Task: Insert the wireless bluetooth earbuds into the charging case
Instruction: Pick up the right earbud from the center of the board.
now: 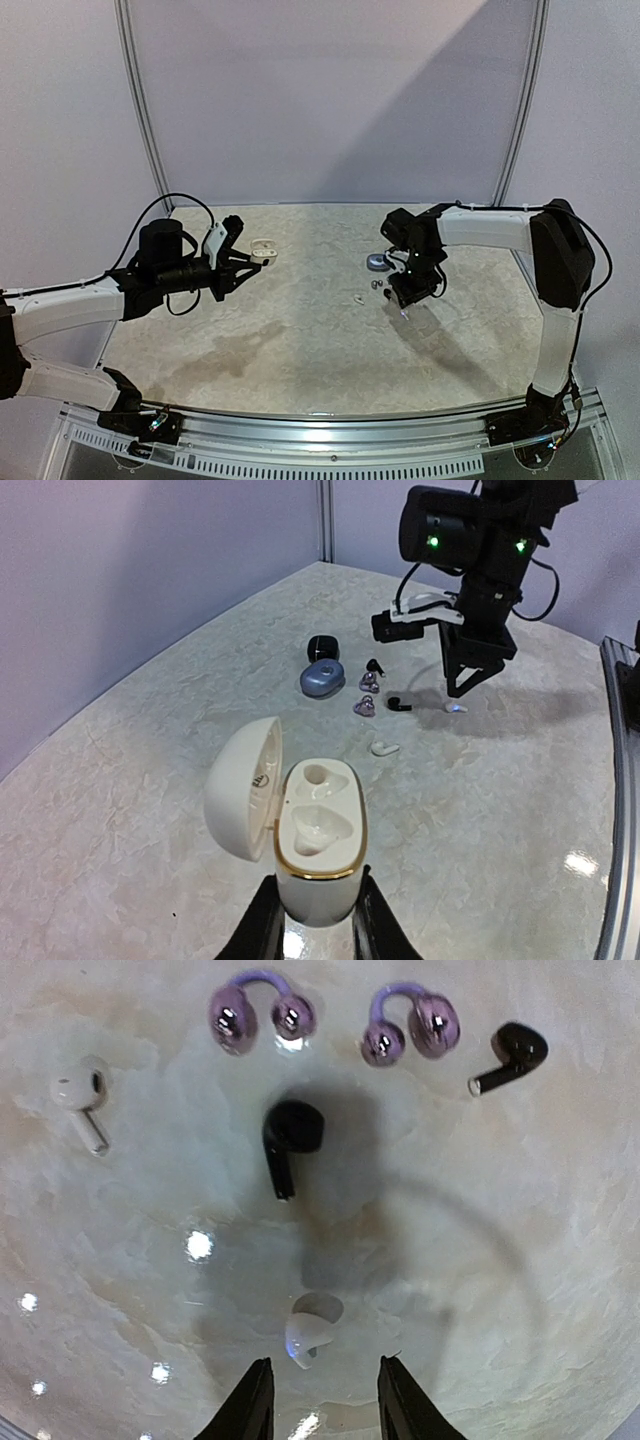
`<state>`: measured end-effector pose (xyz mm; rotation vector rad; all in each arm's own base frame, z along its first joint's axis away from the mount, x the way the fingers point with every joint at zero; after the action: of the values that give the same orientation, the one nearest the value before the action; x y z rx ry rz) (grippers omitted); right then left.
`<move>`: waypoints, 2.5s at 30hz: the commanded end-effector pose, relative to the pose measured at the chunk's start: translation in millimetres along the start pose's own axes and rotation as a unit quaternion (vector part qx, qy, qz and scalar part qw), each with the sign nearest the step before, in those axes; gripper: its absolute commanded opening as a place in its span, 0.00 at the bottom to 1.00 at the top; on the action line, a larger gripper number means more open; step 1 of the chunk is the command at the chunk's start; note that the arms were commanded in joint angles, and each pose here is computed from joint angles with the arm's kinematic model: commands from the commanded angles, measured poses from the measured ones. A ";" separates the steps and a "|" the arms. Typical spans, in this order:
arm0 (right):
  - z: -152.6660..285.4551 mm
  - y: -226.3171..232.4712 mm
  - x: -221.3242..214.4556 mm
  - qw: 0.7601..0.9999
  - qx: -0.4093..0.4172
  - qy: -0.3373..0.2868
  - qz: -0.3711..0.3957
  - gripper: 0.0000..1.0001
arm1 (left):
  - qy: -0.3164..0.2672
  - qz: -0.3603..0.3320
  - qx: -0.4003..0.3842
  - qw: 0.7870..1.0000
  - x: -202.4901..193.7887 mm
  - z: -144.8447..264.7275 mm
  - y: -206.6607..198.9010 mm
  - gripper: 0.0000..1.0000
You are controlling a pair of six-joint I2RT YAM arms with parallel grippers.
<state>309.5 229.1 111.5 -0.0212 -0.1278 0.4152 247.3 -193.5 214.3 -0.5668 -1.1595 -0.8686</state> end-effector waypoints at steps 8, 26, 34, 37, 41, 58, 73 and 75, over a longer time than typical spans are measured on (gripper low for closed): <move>2.4 25.1 11.6 0.997 -0.064 0.009 -0.033 0.28 | 0.003 -0.008 -0.007 1.000 -3.1 -2.6 -4.3 0.00; -27.4 24.8 4.6 0.992 -0.113 0.054 -0.021 0.23 | 0.004 -0.010 -0.005 1.000 -5.5 -3.1 -3.8 0.00; -31.7 23.1 5.2 0.991 -0.122 0.054 -0.014 0.18 | 0.004 -0.011 -0.004 1.000 -5.3 -3.1 -3.7 0.00; -30.8 22.8 7.3 0.992 -0.116 0.049 -0.014 0.11 | 0.004 -0.010 -0.004 1.000 -6.0 -2.9 -3.8 0.00; -30.0 20.0 7.5 0.993 -0.109 0.052 -0.016 0.05 | 0.006 -0.010 -0.002 1.000 -6.6 -2.6 -3.7 0.00; 43.0 14.0 30.2 0.995 0.044 -0.093 -0.015 0.00 | -0.017 -0.001 -0.007 1.000 7.9 -1.7 -3.2 0.00; 323.3 68.6 15.5 0.599 0.256 -0.661 0.372 0.00 | -0.175 0.023 -0.158 0.972 104.5 -2.6 -18.3 0.00; 335.5 81.0 0.2 0.538 0.267 -0.677 0.426 0.00 | -0.185 0.020 -0.173 0.967 113.0 -1.9 -25.2 0.00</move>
<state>275.2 283.8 410.7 0.7660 -1.3270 1.0211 257.4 -226.1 292.9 -0.9153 -1.3118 -0.9036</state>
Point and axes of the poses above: each gripper's point midway between its finger pads, its own z axis back along the fingers, its own y axis along the line the jaws close on, x = y × z, the point moved 7 cm from there along z, back along the fingers, and after that the axes turned 1 degree about -z, right-handed, at the moved point
